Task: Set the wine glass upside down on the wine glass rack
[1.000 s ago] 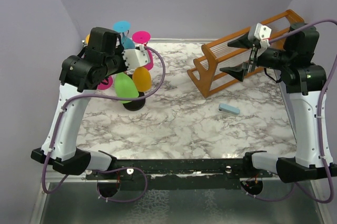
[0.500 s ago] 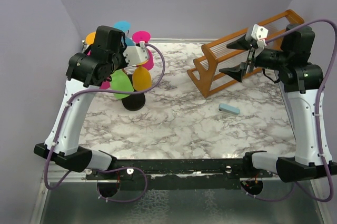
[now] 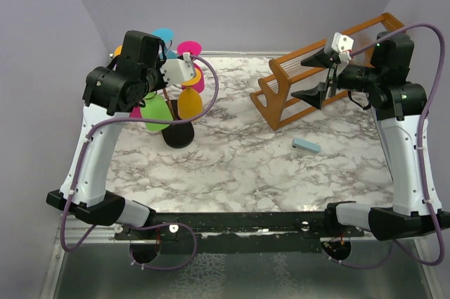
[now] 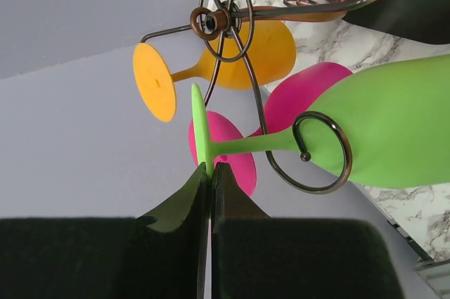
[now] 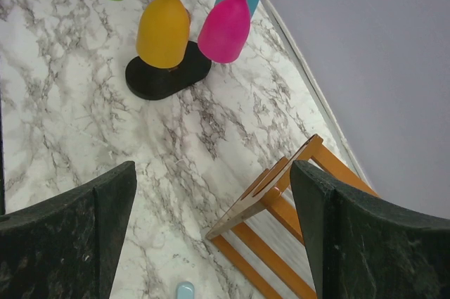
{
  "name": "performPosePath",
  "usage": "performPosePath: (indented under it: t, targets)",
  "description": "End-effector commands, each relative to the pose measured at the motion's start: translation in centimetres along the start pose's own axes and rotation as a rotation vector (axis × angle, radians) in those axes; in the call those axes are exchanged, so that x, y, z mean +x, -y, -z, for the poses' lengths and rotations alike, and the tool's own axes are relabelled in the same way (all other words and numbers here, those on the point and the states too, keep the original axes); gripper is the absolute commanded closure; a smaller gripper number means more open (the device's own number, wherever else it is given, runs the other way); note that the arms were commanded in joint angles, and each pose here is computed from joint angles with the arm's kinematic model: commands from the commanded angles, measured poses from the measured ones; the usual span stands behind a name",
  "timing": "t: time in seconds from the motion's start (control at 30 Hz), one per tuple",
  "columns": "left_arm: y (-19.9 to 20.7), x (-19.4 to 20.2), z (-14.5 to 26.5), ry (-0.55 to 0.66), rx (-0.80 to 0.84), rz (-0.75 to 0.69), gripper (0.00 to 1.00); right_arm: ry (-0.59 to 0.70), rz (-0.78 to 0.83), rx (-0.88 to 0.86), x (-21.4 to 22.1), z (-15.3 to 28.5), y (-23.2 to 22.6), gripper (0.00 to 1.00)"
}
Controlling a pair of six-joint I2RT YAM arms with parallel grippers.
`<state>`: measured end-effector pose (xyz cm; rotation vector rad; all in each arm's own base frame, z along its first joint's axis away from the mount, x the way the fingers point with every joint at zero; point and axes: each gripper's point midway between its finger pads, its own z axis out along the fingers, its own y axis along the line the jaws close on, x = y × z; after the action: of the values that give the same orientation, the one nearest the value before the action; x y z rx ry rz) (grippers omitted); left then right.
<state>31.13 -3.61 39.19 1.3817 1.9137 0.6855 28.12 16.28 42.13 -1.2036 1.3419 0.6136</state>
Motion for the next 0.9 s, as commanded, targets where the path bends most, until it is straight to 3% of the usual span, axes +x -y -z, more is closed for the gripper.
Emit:
performPosePath:
  t: [0.0,0.87]
  targets:
    - [0.1,0.2,1.6,0.025,0.009,0.0,1.0,-0.017,-0.012,0.003,0.9,-0.2,0.3,0.1]
    - [1.9,1.3,1.5,-0.003,0.076,-0.082,1.0,-0.028,-0.025,0.007,1.5,-0.2,0.2,0.1]
